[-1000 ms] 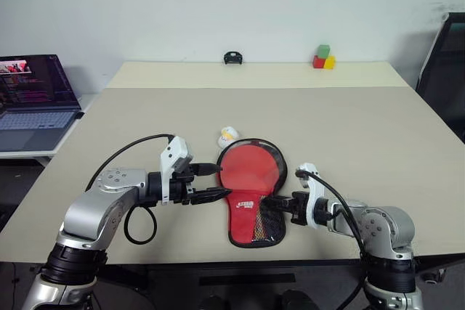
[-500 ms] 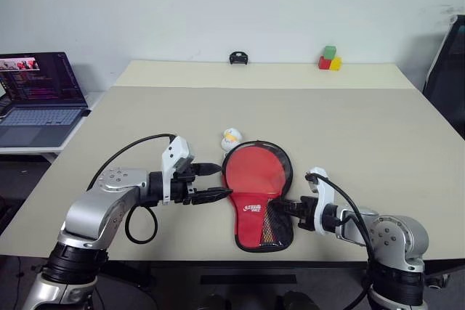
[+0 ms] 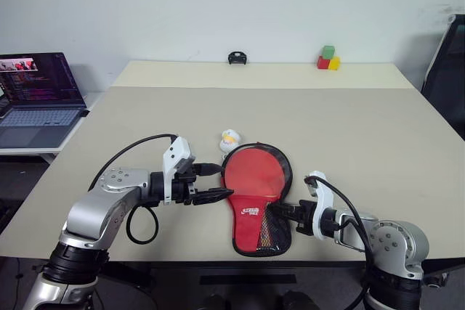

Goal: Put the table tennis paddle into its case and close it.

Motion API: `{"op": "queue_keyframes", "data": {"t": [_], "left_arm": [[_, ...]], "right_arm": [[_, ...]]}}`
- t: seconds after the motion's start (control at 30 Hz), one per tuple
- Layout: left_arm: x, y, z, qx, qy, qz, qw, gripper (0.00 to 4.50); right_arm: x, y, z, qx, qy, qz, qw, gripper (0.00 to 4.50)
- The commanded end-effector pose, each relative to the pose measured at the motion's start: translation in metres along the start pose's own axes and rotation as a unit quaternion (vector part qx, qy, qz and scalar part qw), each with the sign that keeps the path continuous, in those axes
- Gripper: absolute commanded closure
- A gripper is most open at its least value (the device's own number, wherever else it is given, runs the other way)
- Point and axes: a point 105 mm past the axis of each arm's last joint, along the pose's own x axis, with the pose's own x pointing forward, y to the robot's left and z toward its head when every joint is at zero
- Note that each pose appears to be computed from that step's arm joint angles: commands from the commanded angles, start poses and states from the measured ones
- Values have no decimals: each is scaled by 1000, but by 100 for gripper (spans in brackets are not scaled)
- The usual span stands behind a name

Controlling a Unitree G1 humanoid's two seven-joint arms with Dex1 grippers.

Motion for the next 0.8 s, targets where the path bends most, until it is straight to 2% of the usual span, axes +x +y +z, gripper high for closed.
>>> {"op": "queue_keyframes", "data": {"t": [0.03, 0.33, 0.43, 0.53, 0.67, 0.8], "left_arm": [[1, -1, 9, 19, -10, -2, 1000, 76], [1, -1, 8, 20, -10, 0, 1000, 76], [1, -1, 8, 19, -10, 1, 1000, 76], [1, -1, 7, 19, -11, 3, 1000, 76], [0, 3, 9, 20, -17, 17, 999, 76], [-2, 34, 17, 30, -43, 105, 993, 76]], "right_arm": [[-2, 4, -2, -12, 1, 3, 1000, 312], [-27, -13, 3, -78, 0, -34, 996, 14], [-44, -23, 11, -115, -3, -57, 992, 3], [-59, -22, 19, -149, -8, -41, 988, 3], [-69, 7, 42, -208, -54, 41, 976, 3], [-66, 29, 69, -273, -100, 74, 954, 3]]}}
